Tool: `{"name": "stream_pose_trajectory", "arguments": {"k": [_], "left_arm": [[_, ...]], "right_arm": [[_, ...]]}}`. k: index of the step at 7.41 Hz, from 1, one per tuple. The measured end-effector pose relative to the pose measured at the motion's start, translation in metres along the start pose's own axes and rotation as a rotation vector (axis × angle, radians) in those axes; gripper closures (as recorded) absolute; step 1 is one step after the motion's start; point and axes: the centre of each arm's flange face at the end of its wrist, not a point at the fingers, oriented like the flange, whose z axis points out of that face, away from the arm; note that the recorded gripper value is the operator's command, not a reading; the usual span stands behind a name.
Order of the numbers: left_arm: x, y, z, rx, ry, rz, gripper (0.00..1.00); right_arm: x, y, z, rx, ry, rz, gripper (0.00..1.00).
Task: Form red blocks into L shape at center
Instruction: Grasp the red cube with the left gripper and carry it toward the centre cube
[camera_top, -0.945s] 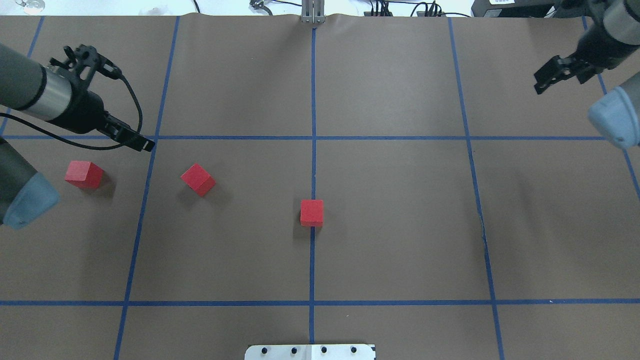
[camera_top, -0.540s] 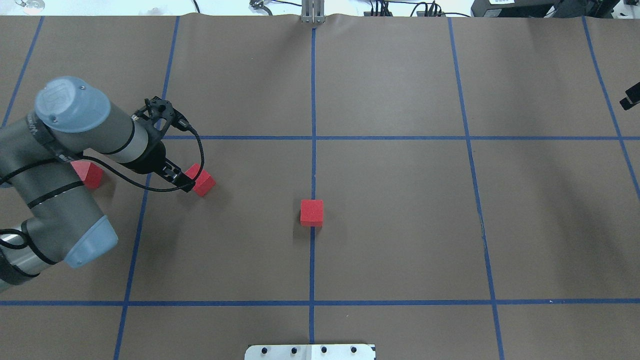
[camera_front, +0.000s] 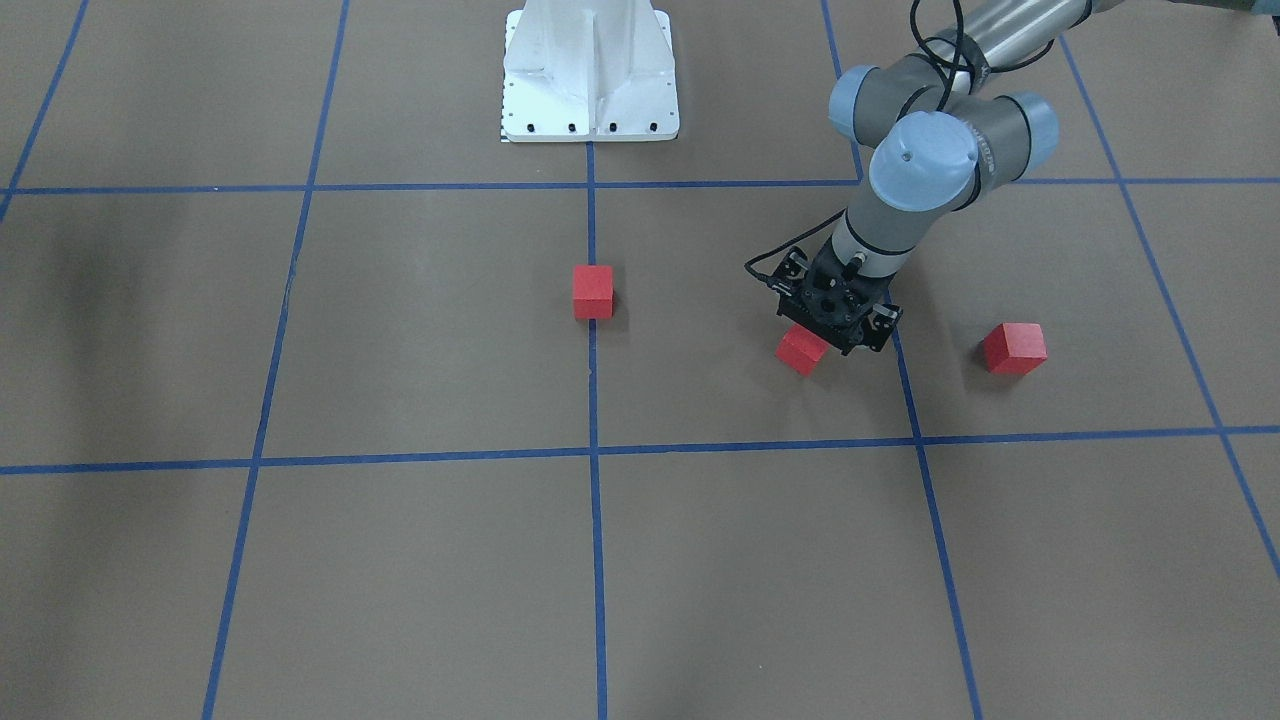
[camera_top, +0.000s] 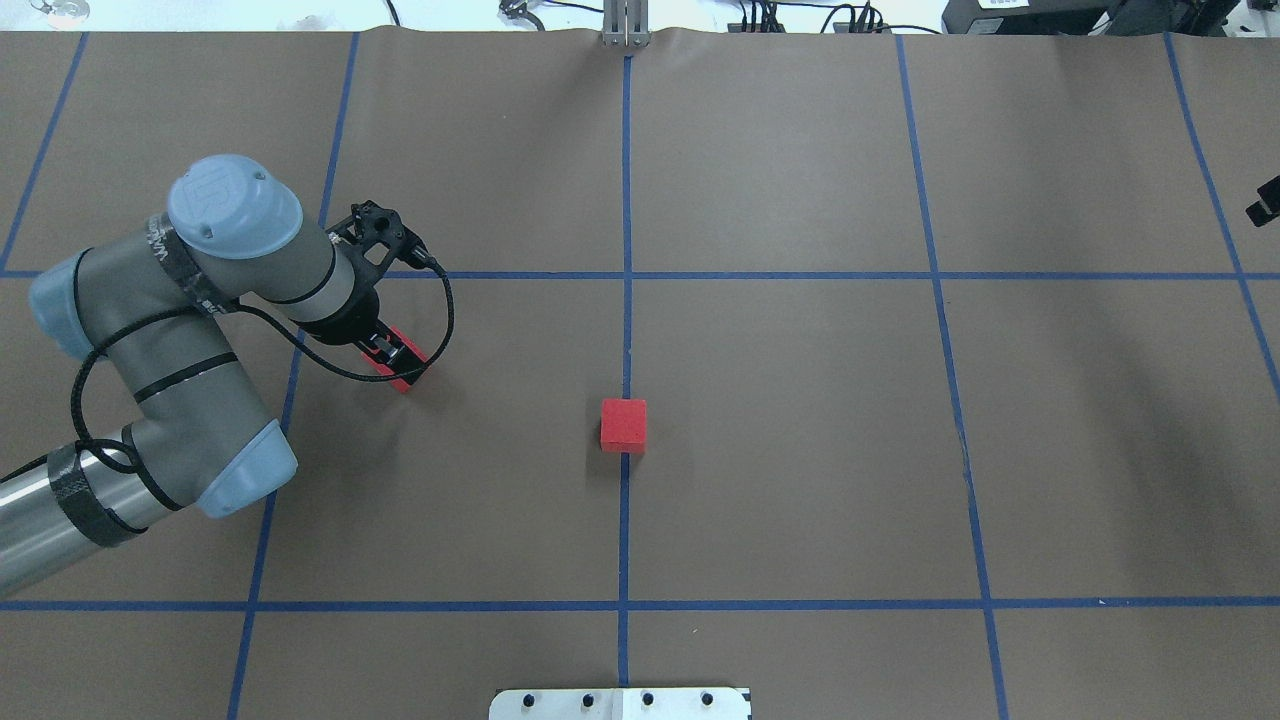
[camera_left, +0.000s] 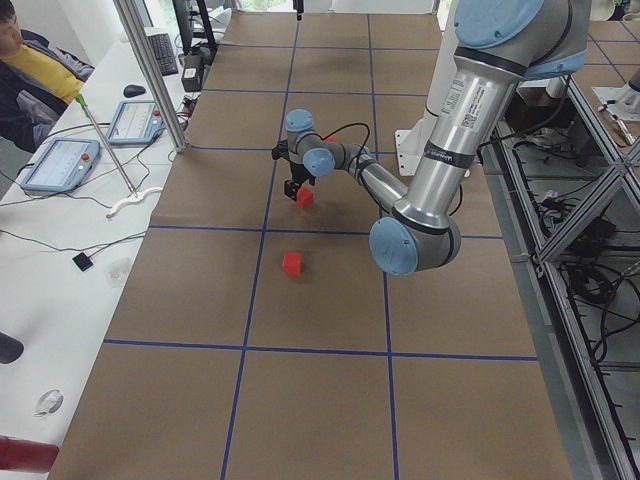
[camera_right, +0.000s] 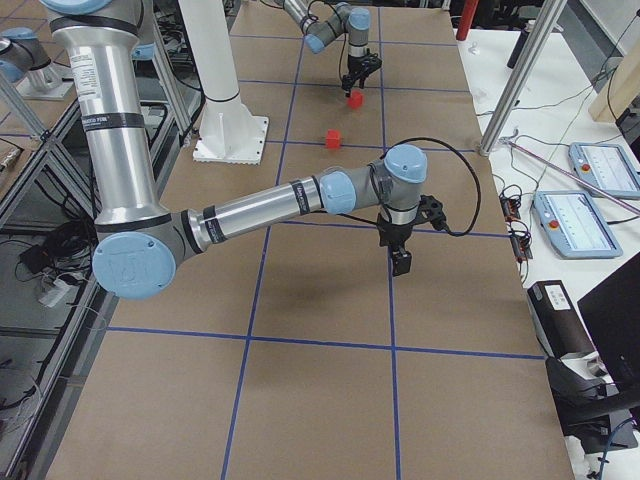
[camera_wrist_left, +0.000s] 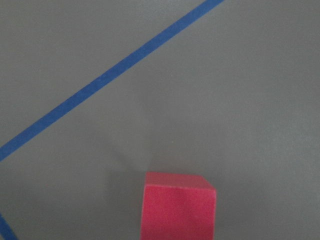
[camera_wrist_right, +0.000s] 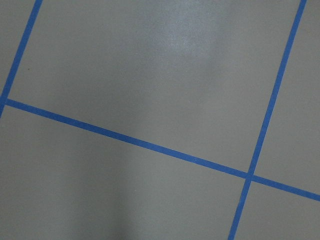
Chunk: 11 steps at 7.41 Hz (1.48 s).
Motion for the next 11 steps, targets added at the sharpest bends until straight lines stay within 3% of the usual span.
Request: {"name": "stream_pose_trajectory", "arguments": {"k": [1,2,3,4,5,8,11], "left_arm": [[-0.001,-0.001,0.004,-0.006,-0.001,0.007,0.02],[-0.003,-0.002,0.009,-0.014,-0.001,0.006,0.14],[-0.004,-0.002,0.012,-0.022,0.000,0.003,0.54],[-0.004,-0.003,0.013,-0.027,0.002,0.001,0.88],[-0.004,-0.004,0.013,-0.027,0.003,0.000,1.00],[0.008,-0.015,0.002,-0.032,0.027,-0.024,1.00],[0.069,-0.092,-0.043,-0.052,0.060,-0.240,1.00]], "right_arm": [[0.000,0.000,0.000,0.000,0.001,0.001,0.01],[0.000,0.000,0.000,-0.001,0.002,0.001,0.01],[0.001,0.000,0.000,-0.001,0.002,0.001,0.01],[0.001,0.000,0.000,0.000,0.002,0.001,0.01],[0.001,0.000,0.000,0.000,0.002,0.002,0.01],[0.004,0.005,0.005,-0.010,0.003,0.014,0.01],[0.022,0.022,0.017,-0.039,0.009,0.050,0.01]]}}
